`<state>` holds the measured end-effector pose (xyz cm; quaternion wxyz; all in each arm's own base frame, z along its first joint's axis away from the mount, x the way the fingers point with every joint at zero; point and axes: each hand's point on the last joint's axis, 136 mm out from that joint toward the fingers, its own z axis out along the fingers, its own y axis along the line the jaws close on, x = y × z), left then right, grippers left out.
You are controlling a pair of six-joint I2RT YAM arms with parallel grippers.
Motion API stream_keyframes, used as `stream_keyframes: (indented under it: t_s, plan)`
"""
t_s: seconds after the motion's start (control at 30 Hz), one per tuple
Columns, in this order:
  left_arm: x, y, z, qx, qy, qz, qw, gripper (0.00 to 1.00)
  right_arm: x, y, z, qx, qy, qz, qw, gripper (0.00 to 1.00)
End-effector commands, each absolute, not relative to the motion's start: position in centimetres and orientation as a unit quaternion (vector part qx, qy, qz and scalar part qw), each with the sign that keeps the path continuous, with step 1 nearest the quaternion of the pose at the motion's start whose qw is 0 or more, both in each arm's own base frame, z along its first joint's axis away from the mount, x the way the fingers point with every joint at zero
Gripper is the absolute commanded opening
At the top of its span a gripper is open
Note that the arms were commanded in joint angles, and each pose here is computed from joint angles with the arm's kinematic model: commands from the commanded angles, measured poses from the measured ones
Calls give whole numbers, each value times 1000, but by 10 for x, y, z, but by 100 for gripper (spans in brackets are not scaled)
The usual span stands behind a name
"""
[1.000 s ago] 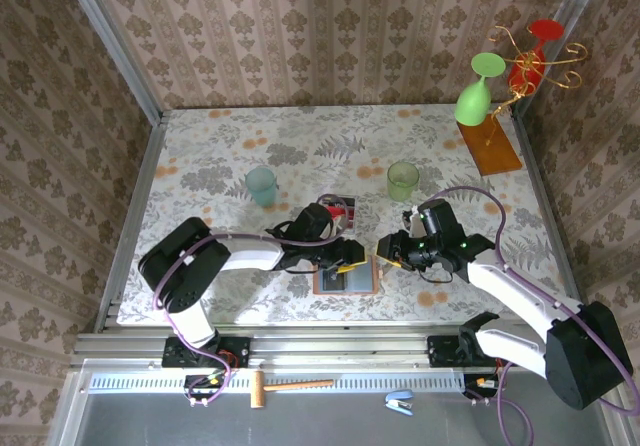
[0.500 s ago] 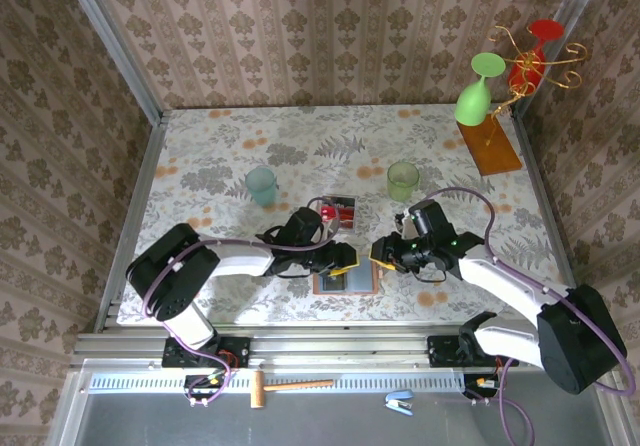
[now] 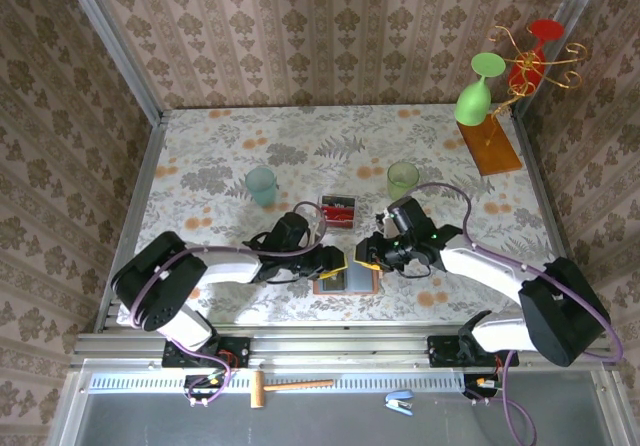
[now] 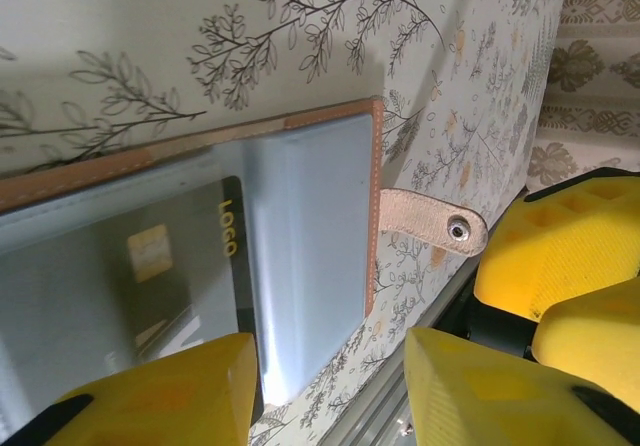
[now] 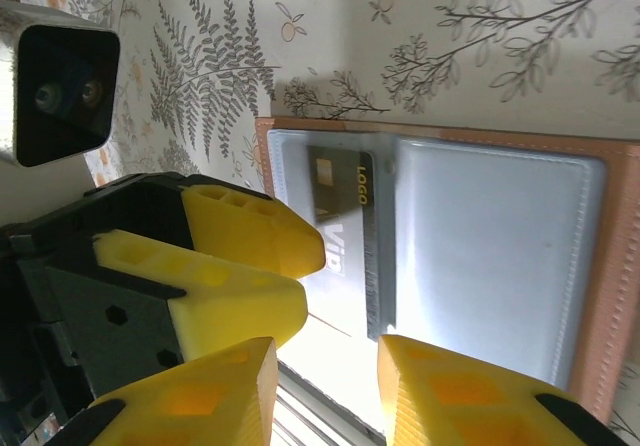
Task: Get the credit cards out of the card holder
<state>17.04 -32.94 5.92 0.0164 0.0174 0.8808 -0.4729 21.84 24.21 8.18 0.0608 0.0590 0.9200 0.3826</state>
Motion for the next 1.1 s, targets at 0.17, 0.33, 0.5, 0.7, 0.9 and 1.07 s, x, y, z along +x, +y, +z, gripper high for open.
stream_keyframes:
  t_s: [0.17, 0.33, 0.5, 0.7, 0.9, 1.07]
  plan:
    - [171, -312, 60, 8, 881, -471, 35, 38, 225, 263, 75, 50, 925, 374, 52, 29]
    - [168, -303, 55, 5, 888, -459, 36, 34, 225, 269, 66, 47, 928, 368, 40, 27]
    - [166, -296, 48, 2, 893, -449, 34, 30, 225, 275, 57, 45, 931, 362, 27, 25]
    - [164, -290, 39, -3, 897, -441, 31, 27, 224, 283, 50, 38, 933, 358, 15, 23]
    - [162, -287, 34, -7, 898, -438, 28, 26, 223, 287, 44, 36, 935, 353, 7, 22]
    - [161, -285, 32, -10, 899, -437, 27, 26, 222, 287, 40, 35, 936, 351, 3, 22]
